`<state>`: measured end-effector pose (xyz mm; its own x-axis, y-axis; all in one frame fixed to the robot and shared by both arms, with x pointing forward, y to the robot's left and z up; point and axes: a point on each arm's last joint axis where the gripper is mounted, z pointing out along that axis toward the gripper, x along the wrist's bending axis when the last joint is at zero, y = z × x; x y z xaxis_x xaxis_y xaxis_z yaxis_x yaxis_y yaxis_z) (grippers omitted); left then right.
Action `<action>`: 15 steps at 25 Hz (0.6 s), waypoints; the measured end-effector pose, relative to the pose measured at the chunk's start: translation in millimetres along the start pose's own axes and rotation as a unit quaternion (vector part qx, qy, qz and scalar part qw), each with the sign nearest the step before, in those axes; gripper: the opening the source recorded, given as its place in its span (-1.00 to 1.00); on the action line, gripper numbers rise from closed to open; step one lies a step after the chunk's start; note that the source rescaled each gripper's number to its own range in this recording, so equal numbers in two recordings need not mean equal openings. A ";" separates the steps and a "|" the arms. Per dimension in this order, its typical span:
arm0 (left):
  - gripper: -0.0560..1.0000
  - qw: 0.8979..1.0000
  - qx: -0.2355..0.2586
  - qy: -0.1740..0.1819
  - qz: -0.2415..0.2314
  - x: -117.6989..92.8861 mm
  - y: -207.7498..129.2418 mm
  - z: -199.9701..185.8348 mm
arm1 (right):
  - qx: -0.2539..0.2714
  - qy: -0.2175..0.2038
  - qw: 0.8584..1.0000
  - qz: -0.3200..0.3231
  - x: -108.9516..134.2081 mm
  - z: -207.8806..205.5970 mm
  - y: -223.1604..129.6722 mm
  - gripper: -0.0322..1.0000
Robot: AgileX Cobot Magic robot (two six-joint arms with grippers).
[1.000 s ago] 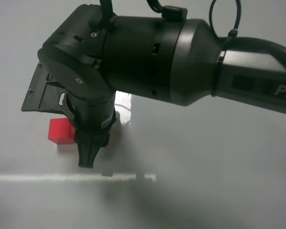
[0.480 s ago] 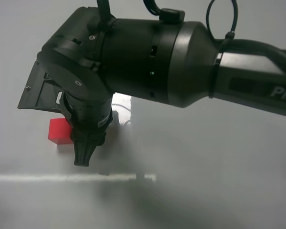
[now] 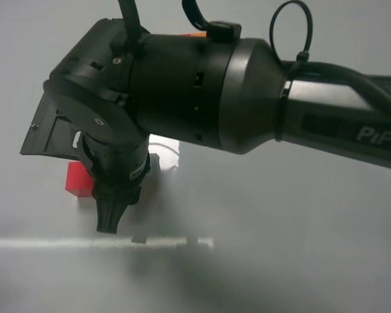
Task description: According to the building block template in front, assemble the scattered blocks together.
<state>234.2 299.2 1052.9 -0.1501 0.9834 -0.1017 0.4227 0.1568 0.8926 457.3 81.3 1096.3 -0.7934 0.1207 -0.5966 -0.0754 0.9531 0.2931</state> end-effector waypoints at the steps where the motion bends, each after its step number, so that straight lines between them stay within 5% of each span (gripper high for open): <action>1: 0.39 1.000 0.000 0.000 0.000 0.0 0.0 0.0 | 0.000 0.001 1.000 0.002 0.2 0.0 0.0 -0.87; 5: 0.39 1.000 0.000 0.000 0.000 0.0 0.0 0.0 | -0.002 0.016 1.000 0.009 3.7 0.5 0.8 0.11; 8: 0.39 1.000 0.000 0.000 0.000 0.0 0.0 0.0 | -0.006 0.017 1.000 0.009 5.1 -1.2 2.3 0.63; 15: 0.39 1.000 0.000 0.000 0.000 0.0 0.0 0.0 | -0.040 0.001 0.997 0.067 -11.6 -37.4 -1.7 0.80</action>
<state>234.2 299.2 1052.9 -0.1501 0.9834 -0.1017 0.4227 0.1568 0.8926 444.0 67.9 1130.6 -0.8003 0.2446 -0.5475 -0.0170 0.9034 0.4285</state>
